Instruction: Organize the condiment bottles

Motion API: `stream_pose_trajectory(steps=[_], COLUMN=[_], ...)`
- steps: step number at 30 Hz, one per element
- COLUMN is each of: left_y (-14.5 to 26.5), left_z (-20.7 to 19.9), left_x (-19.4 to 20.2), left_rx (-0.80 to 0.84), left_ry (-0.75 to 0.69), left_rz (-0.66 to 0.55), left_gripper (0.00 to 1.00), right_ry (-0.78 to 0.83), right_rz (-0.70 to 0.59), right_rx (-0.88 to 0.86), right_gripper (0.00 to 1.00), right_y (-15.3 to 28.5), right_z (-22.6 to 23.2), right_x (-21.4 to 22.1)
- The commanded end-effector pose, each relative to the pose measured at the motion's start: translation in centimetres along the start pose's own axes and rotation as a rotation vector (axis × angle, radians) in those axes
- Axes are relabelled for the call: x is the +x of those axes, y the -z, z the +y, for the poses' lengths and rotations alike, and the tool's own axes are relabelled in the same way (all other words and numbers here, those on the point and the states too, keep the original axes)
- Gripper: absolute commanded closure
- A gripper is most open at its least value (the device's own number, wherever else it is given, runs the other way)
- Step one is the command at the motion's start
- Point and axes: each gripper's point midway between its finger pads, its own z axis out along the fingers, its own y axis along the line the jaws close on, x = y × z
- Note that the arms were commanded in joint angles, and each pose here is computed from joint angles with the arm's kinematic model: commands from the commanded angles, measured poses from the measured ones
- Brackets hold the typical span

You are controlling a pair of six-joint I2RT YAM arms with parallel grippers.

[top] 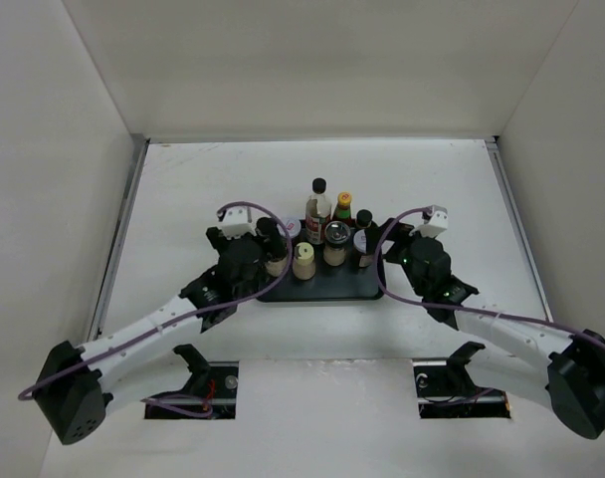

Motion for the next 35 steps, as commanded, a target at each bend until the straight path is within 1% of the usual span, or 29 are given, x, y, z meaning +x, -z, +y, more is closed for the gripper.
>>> stream_pose_trajectory(steps=[1, 4, 7, 11, 13, 16, 21, 22, 23, 26, 28, 29, 31, 32, 34, 35], left_y=[0.6, 1.1, 0.8, -0.7, -1.6, -2.4, -3.1, -3.2, -3.3, -3.5, -3.7, -3.8, -3.9, -3.8, -3.8, -3.9], left_z=[2.4, 5.3, 8.2, 11.4, 13.1, 14.8, 15.6, 15.6, 15.6, 15.4, 15.0, 14.9, 14.6, 14.5, 14.3, 14.3], left_x=[-2.9, -4.1, -4.1, -1.6, 0.5, 2.7, 4.2, 4.2, 4.2, 4.3, 4.2, 4.0, 3.8, 3.7, 3.6, 3.5], left_rx=[-0.049, -0.104, -0.18, -0.286, -0.34, -0.393, -0.431, -0.432, -0.434, -0.426, -0.415, -0.41, -0.404, -0.398, -0.395, -0.397], left_ry=[0.096, 0.206, 0.291, 0.354, 0.419, 0.478, 0.467, 0.463, 0.46, 0.455, 0.446, 0.439, 0.431, 0.425, 0.422, 0.416], left_rz=[-0.121, -0.184, -0.201, -0.117, -0.064, -0.007, 0.031, 0.033, 0.032, 0.013, 0.011, 0.01, 0.009, 0.006, -0.001, 0.0], left_gripper=[0.0, 0.0, 0.0, 0.0, 0.0, 0.0, 0.0, 0.0, 0.0, 0.0, 0.0, 0.0, 0.0, 0.0, 0.0, 0.0], right_ry=[-0.032, -0.041, -0.055, -0.073, -0.084, -0.101, -0.131, -0.135, -0.139, -0.183, -0.203, -0.212, -0.221, -0.219, -0.216, -0.211], right_rz=[-0.106, -0.128, -0.163, -0.199, -0.22, -0.229, -0.233, -0.23, -0.225, -0.237, -0.246, -0.248, -0.243, -0.236, -0.227, -0.224], right_rx=[0.02, 0.038, 0.103, 0.174, 0.214, 0.237, 0.227, 0.227, 0.225, 0.229, 0.239, 0.243, 0.239, 0.231, 0.226, 0.229], right_gripper=[0.0, 0.0, 0.0, 0.0, 0.0, 0.0, 0.0, 0.06, 0.2, 0.67, 0.81, 0.83, 0.82, 0.78, 0.67, 0.58], right_y=[0.3, 0.6, 0.6, 0.7, 0.8, 0.7, 0.8, 0.7, 0.7, 1.0, 1.2, 1.2, 1.2, 1.1, 0.8, 0.7], right_z=[-0.1, -0.6, -2.2, -3.6, -4.5, -5.2, -5.7, -5.9, -6.0, -6.7, -7.3, -7.5, -7.6, -7.4, -7.2, -7.2], right_x=[-2.5, -3.1, -3.5, -3.9, -4.1, -4.1, -4.2, -4.2, -4.1, -4.2, -4.5, -4.5, -4.4, -4.3, -4.0, -3.9])
